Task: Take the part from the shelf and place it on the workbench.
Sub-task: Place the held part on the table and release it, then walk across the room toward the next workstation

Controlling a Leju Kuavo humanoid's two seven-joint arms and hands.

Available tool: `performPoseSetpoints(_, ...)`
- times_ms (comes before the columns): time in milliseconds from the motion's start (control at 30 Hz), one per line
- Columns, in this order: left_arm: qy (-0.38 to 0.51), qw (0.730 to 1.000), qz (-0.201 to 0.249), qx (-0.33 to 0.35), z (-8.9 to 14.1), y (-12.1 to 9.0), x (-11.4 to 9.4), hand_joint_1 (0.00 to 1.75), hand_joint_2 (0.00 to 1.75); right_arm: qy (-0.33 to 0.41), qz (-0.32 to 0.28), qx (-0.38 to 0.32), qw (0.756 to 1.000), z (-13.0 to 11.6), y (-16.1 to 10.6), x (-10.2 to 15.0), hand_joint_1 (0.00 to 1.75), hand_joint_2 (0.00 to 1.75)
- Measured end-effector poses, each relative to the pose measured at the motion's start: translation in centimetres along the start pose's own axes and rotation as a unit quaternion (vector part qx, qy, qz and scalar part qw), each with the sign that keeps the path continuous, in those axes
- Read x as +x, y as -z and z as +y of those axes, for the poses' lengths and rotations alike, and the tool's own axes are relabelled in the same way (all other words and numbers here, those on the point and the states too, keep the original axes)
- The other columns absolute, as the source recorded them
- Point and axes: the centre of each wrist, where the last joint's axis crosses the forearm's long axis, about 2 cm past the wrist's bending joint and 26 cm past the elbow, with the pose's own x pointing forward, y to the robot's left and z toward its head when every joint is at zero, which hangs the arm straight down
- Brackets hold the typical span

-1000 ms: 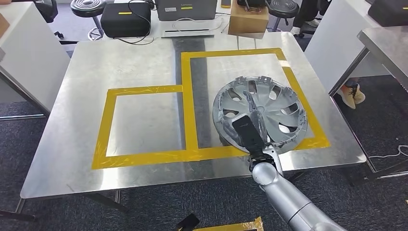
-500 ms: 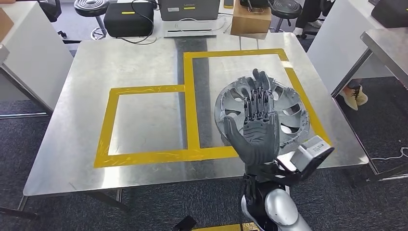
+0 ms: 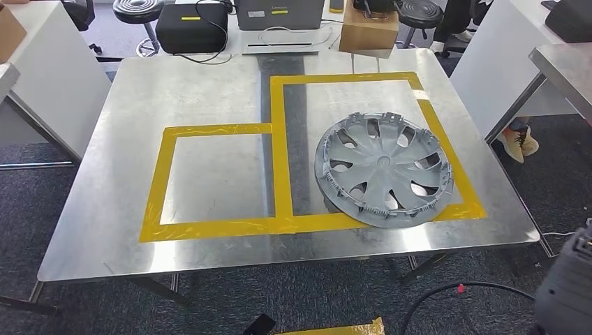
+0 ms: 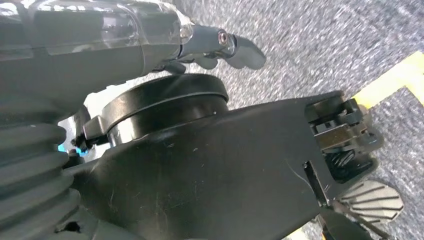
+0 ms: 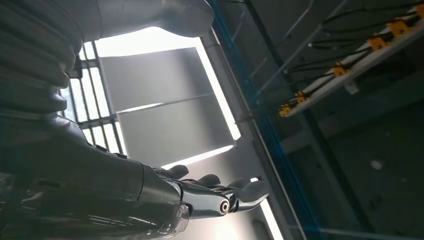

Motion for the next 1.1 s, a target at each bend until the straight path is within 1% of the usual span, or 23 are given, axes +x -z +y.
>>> performPoseSetpoints(67,-0.021,1.0,0.011,-0.008,0.2,0.1,-0.1,0.0,0.0,-0.011,-0.017,-0.012,1.0,-0.2,-0.2,1.7,0.0,1.75)
performPoseSetpoints(133,-0.044,0.999,0.024,-0.012,0.5,0.3,-0.5,0.0,0.0,-0.026,-0.016,-0.029,0.999,-0.6,-0.7,2.7,0.0,1.75)
performPoseSetpoints(233,-0.067,0.997,0.043,-0.013,0.8,0.6,-1.4,0.0,0.0,-0.049,0.005,-0.057,0.997,-1.3,-2.0,3.1,0.0,1.75)
performPoseSetpoints(333,-0.073,0.996,0.051,-0.011,1.0,0.8,-2.0,0.0,0.0,-0.065,0.023,-0.072,0.995,-1.7,-2.9,3.4,0.0,1.75)
performPoseSetpoints(600,-0.08,0.995,0.06,-0.01,1.3,1.0,-2.5,0.0,0.0,-0.082,0.037,-0.081,0.993,-2.1,-3.5,3.8,0.0,1.75)
performPoseSetpoints(733,-0.078,0.995,0.061,-0.002,1.6,1.1,-2.7,0.0,0.0,-0.053,0.04,-0.089,0.994,-2.1,-3.8,3.7,0.0,1.75)
performPoseSetpoints(967,-0.092,0.993,0.072,0.019,2.7,1.6,-3.4,0.0,0.0,0.051,0.032,-0.077,0.995,-1.8,-4.0,3.5,0.0,1.75)
performPoseSetpoints(1100,-0.092,0.993,0.073,0.027,3.2,1.7,-3.5,0.0,0.0,0.089,0.032,-0.072,0.993,-1.7,-4.2,3.2,0.0,1.75)
